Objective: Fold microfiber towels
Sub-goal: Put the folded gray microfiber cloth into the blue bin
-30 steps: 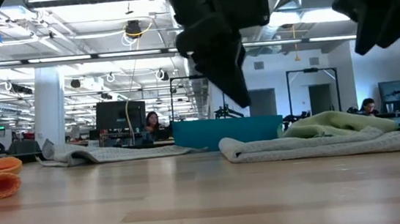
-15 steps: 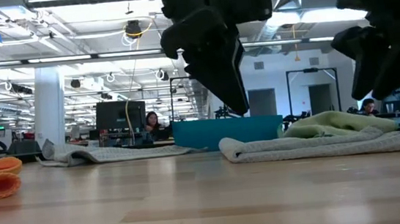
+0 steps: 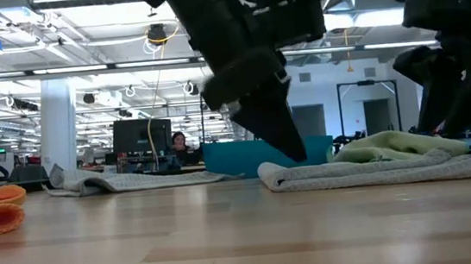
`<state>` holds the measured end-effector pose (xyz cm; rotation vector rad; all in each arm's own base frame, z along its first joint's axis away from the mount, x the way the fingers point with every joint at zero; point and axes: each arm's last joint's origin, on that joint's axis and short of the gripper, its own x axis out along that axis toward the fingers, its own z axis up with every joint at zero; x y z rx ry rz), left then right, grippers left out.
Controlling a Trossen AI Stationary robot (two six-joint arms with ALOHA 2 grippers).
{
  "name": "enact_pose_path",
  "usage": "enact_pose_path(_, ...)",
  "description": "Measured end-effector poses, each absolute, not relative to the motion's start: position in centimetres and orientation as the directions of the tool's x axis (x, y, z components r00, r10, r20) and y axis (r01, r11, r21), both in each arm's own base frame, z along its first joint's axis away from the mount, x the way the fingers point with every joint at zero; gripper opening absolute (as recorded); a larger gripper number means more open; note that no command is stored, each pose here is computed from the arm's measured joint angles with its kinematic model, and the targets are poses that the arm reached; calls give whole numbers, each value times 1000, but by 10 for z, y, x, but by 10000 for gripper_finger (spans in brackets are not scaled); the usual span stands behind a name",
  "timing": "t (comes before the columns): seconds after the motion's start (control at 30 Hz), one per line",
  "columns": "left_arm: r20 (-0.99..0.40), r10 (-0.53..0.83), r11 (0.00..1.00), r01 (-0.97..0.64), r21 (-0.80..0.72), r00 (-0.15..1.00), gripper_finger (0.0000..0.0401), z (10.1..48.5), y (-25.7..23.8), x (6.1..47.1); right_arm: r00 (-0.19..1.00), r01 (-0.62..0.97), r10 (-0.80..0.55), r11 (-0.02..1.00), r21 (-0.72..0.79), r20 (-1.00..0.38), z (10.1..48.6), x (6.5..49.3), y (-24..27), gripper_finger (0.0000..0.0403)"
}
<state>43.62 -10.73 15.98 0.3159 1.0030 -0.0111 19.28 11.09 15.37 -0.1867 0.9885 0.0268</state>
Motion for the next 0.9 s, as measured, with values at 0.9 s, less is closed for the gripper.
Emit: enact_pose_path(0.9, -856, 185, 966, 72, 249, 483, 104, 131, -103, 440, 453, -80, -142, 977, -199, -880, 113, 204, 114, 155)
